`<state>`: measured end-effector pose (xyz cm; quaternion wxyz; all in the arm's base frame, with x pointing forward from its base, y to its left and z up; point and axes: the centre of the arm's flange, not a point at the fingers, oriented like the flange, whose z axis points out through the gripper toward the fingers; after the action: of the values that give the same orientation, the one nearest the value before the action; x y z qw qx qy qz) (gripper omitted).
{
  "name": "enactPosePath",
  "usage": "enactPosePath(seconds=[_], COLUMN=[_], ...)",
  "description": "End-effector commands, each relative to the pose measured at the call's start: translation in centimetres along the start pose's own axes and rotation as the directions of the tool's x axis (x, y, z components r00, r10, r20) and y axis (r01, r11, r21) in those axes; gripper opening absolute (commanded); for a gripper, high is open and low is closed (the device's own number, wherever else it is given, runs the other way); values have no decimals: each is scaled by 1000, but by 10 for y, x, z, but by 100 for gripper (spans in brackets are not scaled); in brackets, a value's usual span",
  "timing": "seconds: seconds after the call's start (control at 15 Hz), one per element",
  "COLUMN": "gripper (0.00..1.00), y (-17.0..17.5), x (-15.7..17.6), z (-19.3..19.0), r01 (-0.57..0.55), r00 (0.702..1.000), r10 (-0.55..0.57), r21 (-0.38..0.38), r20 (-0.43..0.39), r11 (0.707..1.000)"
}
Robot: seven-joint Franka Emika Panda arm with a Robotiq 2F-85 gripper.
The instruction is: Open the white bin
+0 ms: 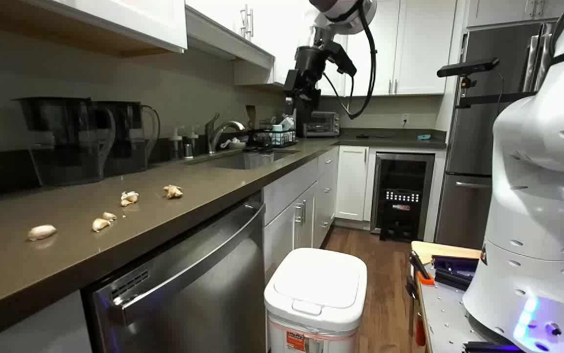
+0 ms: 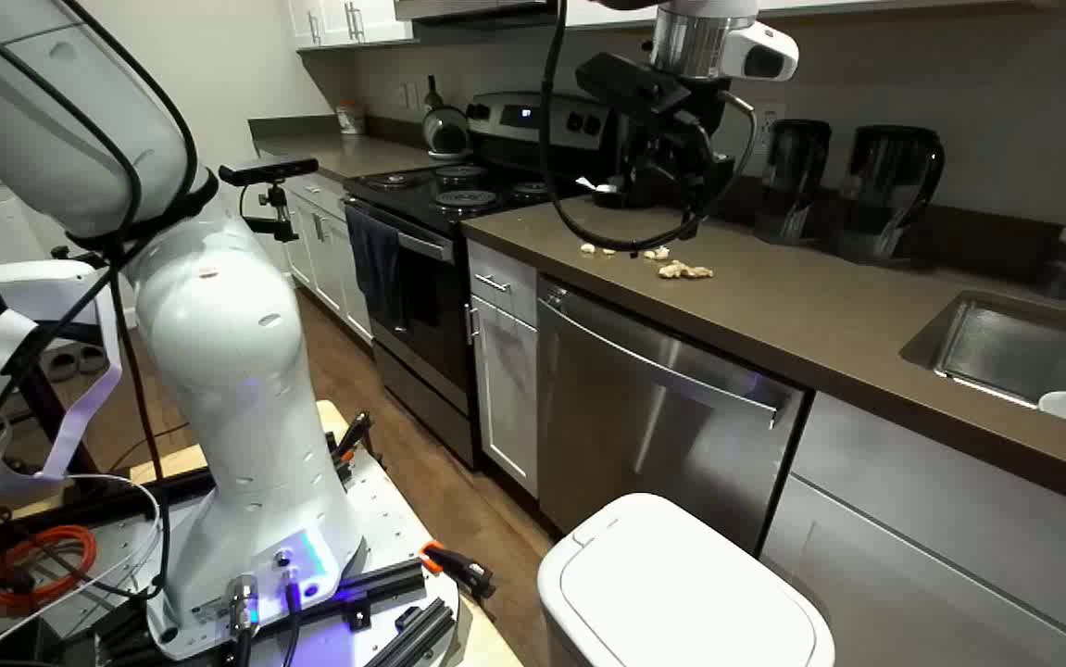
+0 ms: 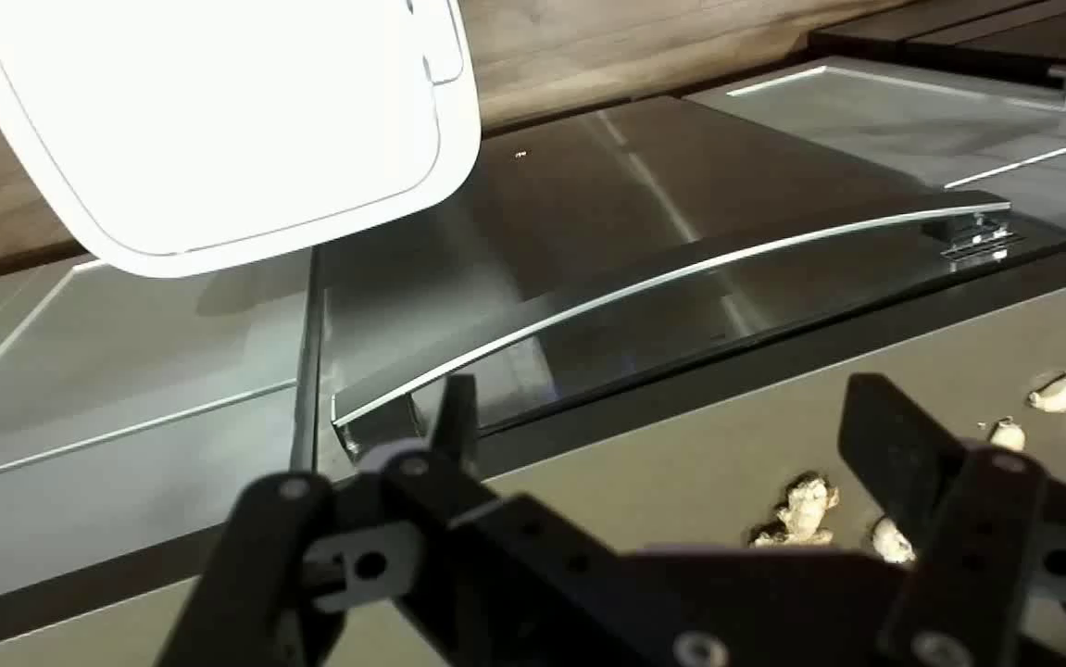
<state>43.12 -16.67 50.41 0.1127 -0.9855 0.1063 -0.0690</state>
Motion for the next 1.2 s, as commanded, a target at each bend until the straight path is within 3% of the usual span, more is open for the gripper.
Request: enactPosePath(seconds=[0.0,0.67,1.13], gripper=[100,100,100], y=[0,0,17], x=[0,0,59], z=[0,0,77], r01=[0,0,-25], r00=[1000,1000,975], r10=[0,0,30], r21=[0,0,-28], r20=[0,0,220], r11=[1000,1000,999])
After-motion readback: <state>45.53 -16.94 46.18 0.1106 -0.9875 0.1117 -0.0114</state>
